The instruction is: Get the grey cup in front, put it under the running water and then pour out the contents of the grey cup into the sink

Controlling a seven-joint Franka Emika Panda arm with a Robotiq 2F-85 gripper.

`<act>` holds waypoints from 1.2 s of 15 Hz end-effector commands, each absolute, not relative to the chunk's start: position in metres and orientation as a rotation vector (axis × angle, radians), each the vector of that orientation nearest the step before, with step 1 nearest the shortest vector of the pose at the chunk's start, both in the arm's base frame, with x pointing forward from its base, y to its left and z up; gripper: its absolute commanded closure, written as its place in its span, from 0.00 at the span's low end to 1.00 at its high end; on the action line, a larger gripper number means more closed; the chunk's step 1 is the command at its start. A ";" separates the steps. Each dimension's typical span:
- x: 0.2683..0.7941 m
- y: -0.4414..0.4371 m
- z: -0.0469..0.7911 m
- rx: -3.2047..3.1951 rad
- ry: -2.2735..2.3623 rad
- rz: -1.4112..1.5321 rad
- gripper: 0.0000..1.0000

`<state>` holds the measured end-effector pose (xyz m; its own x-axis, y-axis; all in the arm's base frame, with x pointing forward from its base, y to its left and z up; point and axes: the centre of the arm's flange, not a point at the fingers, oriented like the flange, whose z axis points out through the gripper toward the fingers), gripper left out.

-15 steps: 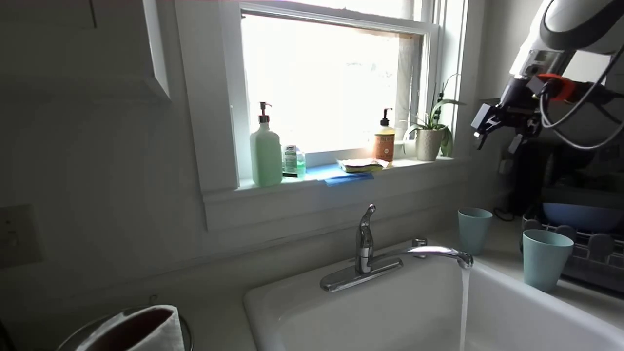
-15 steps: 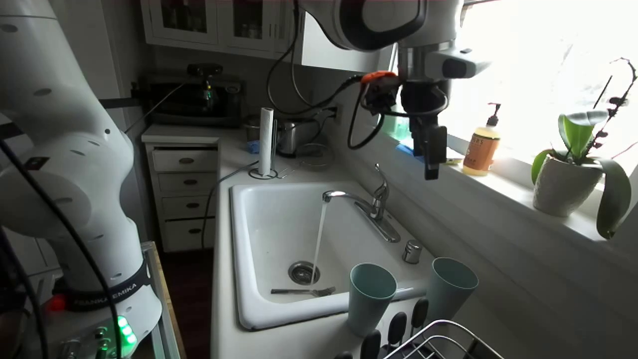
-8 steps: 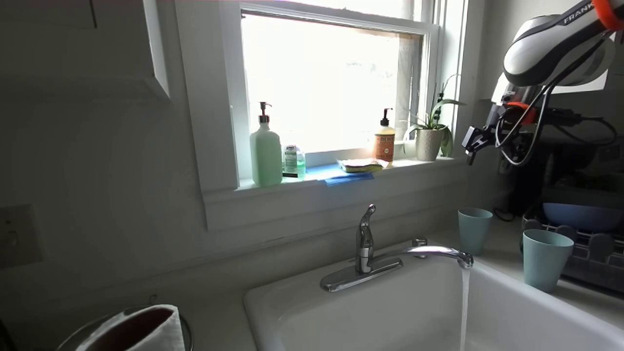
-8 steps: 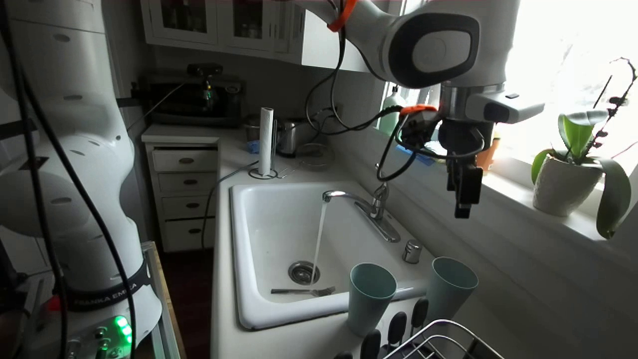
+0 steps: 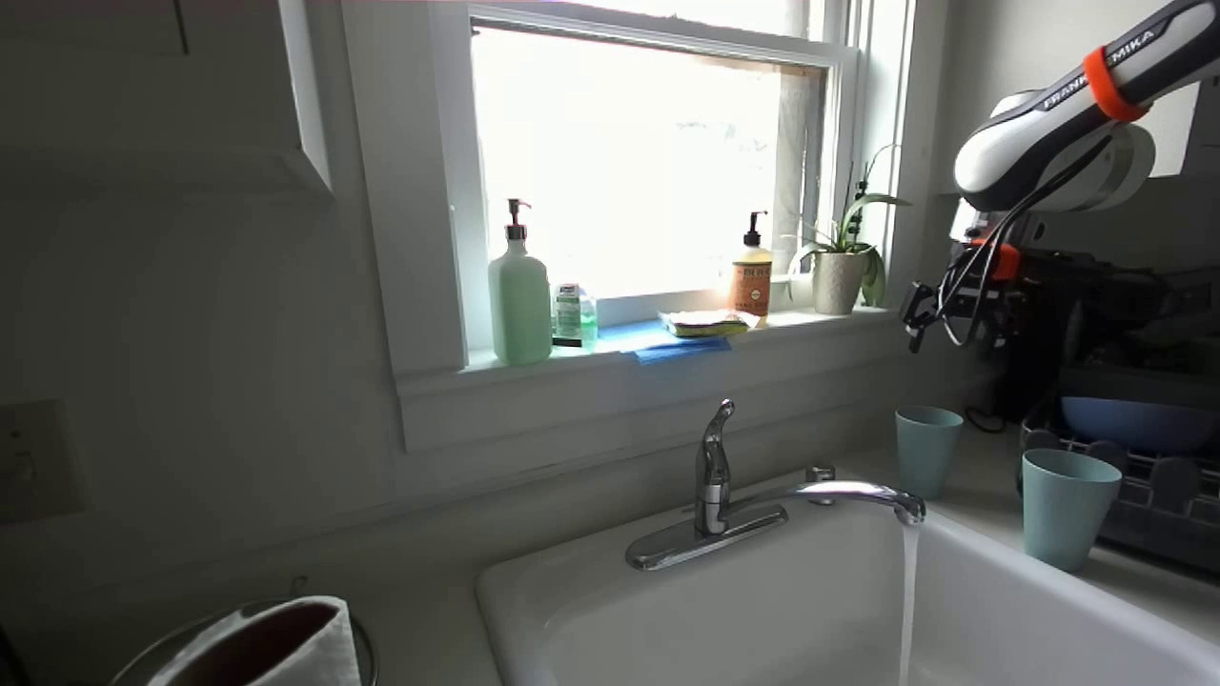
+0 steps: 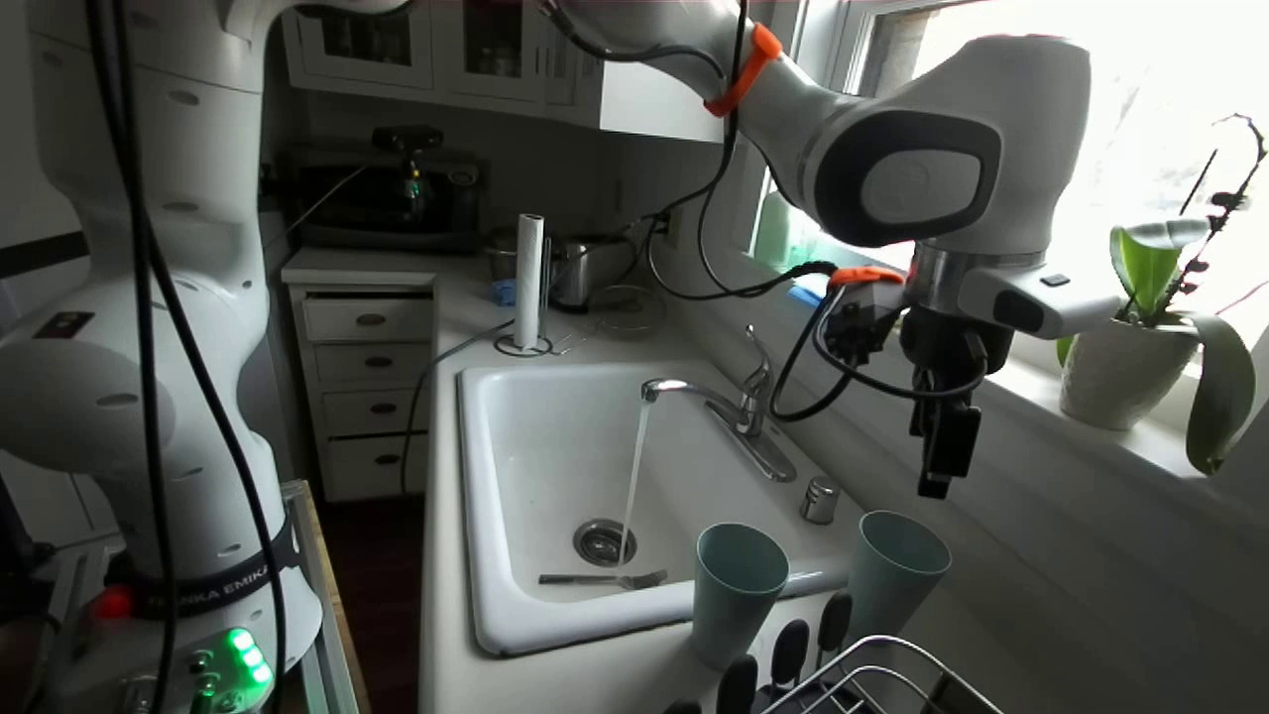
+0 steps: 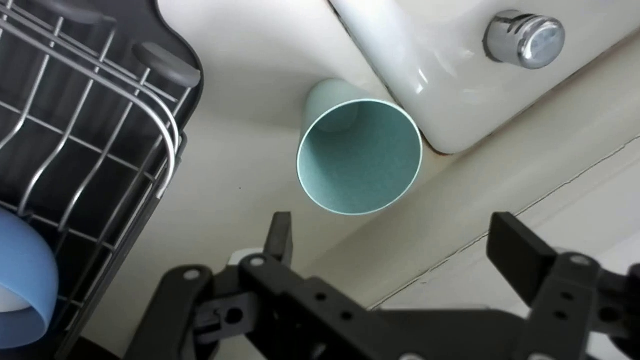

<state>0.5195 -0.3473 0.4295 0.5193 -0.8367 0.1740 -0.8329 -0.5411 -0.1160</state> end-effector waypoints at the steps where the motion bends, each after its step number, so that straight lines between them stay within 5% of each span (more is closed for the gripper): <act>1: 0.522 -0.348 0.426 -2.721 1.499 -0.320 0.00; 18: 0.603 -0.382 0.340 -2.306 2.003 -0.131 0.01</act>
